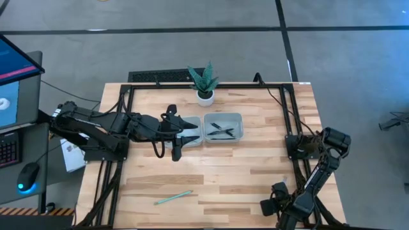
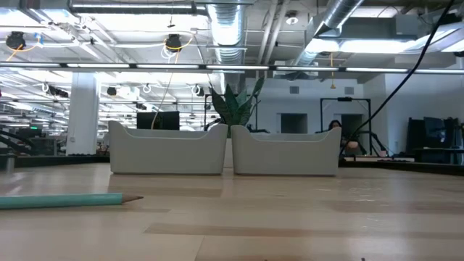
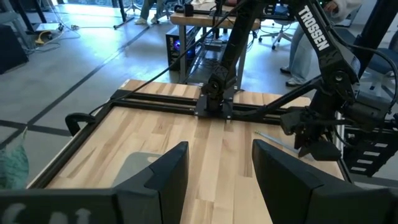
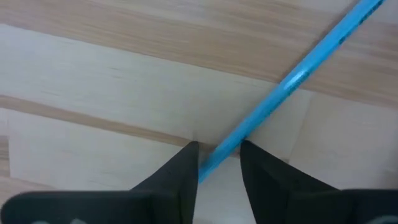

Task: Sort pens & pencils
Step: Put the blue pencil into the left gray bin

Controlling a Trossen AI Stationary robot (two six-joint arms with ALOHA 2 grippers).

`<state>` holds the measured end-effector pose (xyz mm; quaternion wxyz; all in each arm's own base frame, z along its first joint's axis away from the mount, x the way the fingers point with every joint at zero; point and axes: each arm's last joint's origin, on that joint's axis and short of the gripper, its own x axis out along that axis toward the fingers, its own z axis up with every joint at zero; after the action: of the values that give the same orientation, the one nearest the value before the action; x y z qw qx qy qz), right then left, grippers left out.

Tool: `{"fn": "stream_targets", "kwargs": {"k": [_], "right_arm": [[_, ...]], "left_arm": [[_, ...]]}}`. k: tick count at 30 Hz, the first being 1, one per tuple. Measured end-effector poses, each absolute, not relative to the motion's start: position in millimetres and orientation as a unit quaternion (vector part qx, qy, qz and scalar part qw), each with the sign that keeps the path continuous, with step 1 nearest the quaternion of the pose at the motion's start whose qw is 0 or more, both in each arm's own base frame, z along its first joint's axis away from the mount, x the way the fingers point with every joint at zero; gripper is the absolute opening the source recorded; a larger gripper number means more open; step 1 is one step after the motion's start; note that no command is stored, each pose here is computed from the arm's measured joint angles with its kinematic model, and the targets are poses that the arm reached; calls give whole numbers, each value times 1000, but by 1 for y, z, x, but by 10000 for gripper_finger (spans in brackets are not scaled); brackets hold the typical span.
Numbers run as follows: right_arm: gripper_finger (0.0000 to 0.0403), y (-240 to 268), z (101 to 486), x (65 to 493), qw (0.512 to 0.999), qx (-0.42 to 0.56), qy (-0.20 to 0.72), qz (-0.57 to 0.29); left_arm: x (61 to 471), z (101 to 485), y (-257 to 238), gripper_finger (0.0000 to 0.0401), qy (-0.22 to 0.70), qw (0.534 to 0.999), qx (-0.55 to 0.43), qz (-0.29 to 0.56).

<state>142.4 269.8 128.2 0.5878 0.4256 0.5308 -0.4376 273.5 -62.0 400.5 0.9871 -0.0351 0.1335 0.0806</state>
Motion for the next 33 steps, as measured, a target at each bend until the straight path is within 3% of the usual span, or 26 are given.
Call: {"fn": "stream_targets", "kwargs": {"k": [9, 27, 33], "right_arm": [[114, 270, 128, 143, 589, 425, 533, -434], [109, 271, 128, 143, 596, 418, 542, -421], [83, 271, 128, 143, 596, 418, 544, -417]], "left_arm": [[273, 401, -62, 169, 133, 987, -35, 81], [273, 401, -62, 169, 133, 987, -35, 81], [273, 401, -62, 169, 133, 987, -35, 81]]}}
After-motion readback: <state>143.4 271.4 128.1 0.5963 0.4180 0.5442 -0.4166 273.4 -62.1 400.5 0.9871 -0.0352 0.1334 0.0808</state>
